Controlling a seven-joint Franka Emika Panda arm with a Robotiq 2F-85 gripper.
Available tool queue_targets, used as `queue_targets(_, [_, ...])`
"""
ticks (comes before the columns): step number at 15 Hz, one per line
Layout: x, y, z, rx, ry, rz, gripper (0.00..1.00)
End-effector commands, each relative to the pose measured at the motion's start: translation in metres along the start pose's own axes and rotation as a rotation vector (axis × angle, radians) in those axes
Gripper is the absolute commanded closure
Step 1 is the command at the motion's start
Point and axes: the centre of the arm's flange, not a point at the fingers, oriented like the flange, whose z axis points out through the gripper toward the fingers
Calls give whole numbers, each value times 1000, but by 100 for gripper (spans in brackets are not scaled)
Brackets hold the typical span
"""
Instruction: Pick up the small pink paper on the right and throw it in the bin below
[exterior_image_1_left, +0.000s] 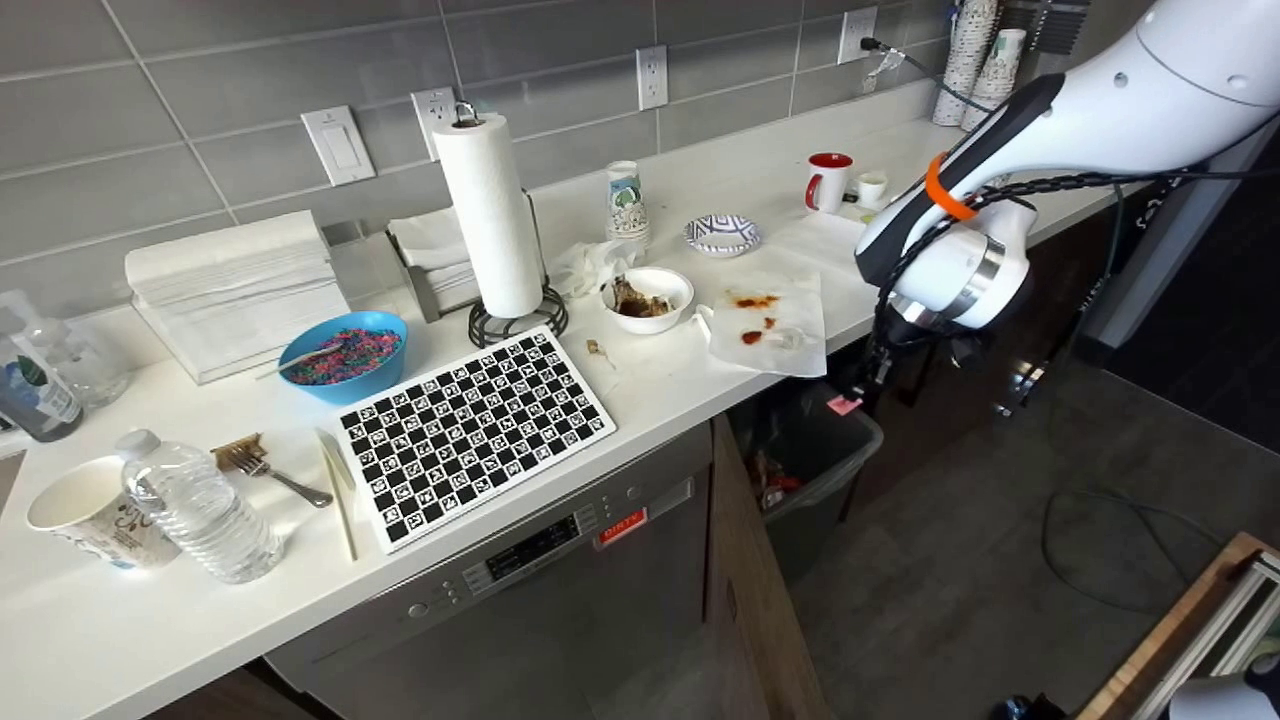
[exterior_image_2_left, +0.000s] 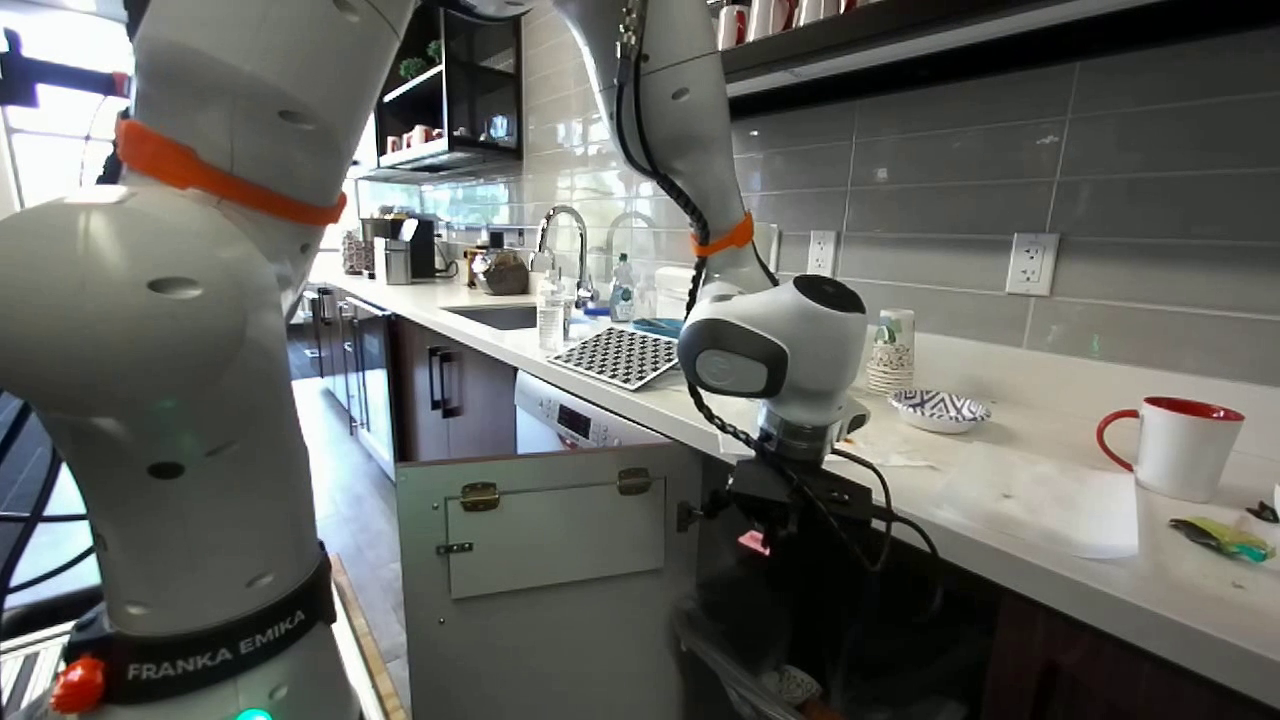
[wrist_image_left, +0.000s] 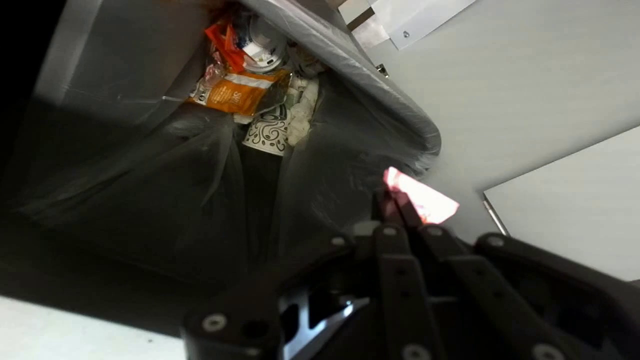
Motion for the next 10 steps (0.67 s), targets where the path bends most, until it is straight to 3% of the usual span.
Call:
queue_targets(1, [-10, 10, 24, -2, 41, -44, 99])
queue_targets(10, [-16, 30, 71, 2, 110, 20, 99])
